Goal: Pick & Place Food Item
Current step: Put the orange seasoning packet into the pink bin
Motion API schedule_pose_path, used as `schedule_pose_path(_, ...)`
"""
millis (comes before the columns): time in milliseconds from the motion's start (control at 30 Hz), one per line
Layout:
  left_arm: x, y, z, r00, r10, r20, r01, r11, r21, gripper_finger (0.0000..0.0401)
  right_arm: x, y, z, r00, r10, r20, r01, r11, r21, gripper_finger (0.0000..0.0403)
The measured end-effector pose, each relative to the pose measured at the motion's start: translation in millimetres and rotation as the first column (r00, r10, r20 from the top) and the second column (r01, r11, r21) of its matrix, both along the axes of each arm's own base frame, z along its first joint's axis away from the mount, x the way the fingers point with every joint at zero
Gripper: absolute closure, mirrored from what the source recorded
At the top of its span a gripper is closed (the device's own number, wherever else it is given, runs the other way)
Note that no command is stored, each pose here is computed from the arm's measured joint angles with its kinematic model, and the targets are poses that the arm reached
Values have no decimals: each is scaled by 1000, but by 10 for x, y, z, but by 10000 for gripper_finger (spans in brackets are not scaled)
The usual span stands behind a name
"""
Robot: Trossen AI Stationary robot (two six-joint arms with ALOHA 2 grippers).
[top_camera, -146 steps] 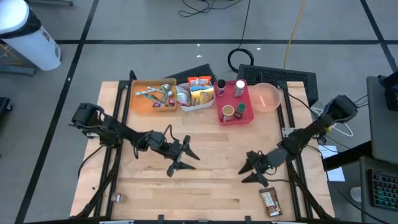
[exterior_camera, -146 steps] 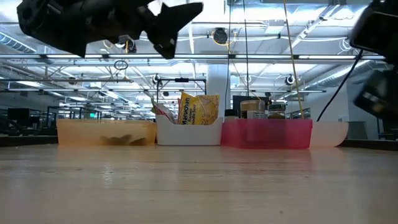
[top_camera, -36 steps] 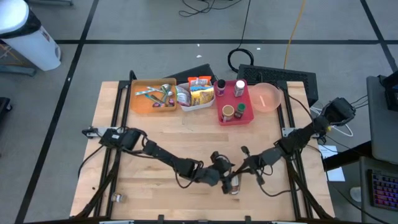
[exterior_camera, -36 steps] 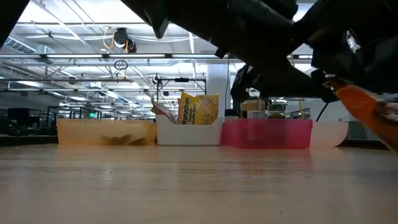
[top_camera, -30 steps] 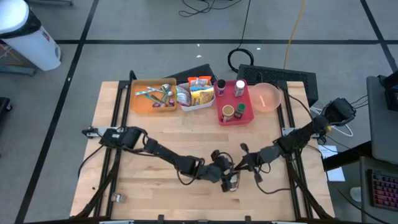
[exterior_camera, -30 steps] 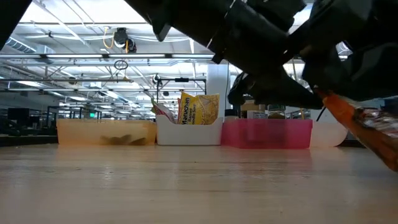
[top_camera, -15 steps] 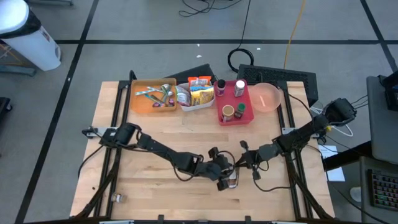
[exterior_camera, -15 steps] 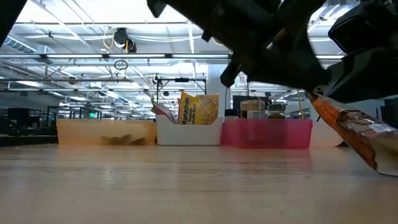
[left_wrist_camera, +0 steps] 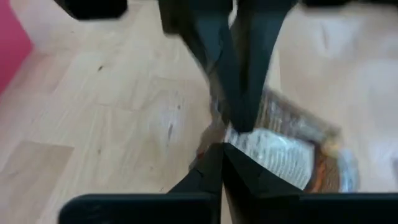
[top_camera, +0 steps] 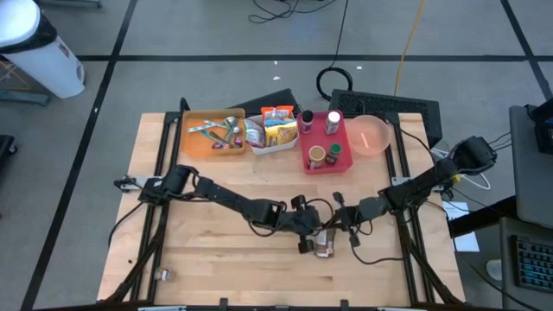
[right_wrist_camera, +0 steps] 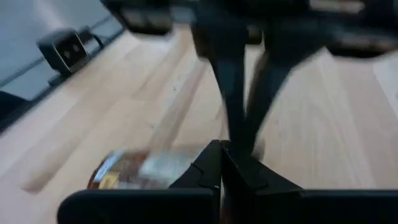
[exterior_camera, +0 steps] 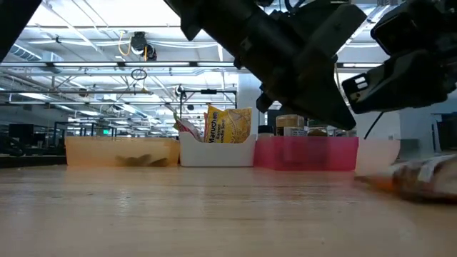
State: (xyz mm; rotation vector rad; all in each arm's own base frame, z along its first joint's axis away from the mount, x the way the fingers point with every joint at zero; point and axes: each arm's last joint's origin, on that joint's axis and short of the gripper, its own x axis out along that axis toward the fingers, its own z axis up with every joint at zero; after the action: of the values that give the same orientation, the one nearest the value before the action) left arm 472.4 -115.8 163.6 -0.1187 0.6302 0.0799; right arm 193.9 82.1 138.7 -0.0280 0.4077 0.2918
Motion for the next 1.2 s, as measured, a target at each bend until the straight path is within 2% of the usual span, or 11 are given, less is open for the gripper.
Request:
schedule_pose_path(133,7,48,-16,998,-61,-20,62,997,46,394,20,-45,26,1000,-16,16,16,1000,0,402)
schedule_pose_path(333,27,178,-26,996,-81,-40,85,990,110,396,51,-116,106,996,-51,79,50,999,10,402)
schedule_pose_path(467,15,345,-76,994,-35,-106,45,995,91,396,30,-160,112,996,-64,55,64,998,-5,401)
schedule_pose_path(567,-3,480,-116,987,5,-161,4,998,55,396,-16,-184,61,997,-62,-40,63,998,18,391)
schedule_pose_path(700,-3,650,-142,979,-21,-201,14,999,-35,390,-63,-182,-2,988,-22,-150,34,996,82,368)
schedule_pose_path(800,9,737,-140,976,-87,-201,68,993,-100,363,-77,-171,-18,983,5,-186,18,992,123,339)
schedule_pose_path(967,15,770,-132,964,-191,-186,153,968,-199,290,-87,-153,-21,975,44,-218,-1,981,195,275)
schedule_pose_path(1200,10,715,-131,967,-166,-194,107,954,-280,192,-109,-155,-54,958,38,-284,33,969,243,199)
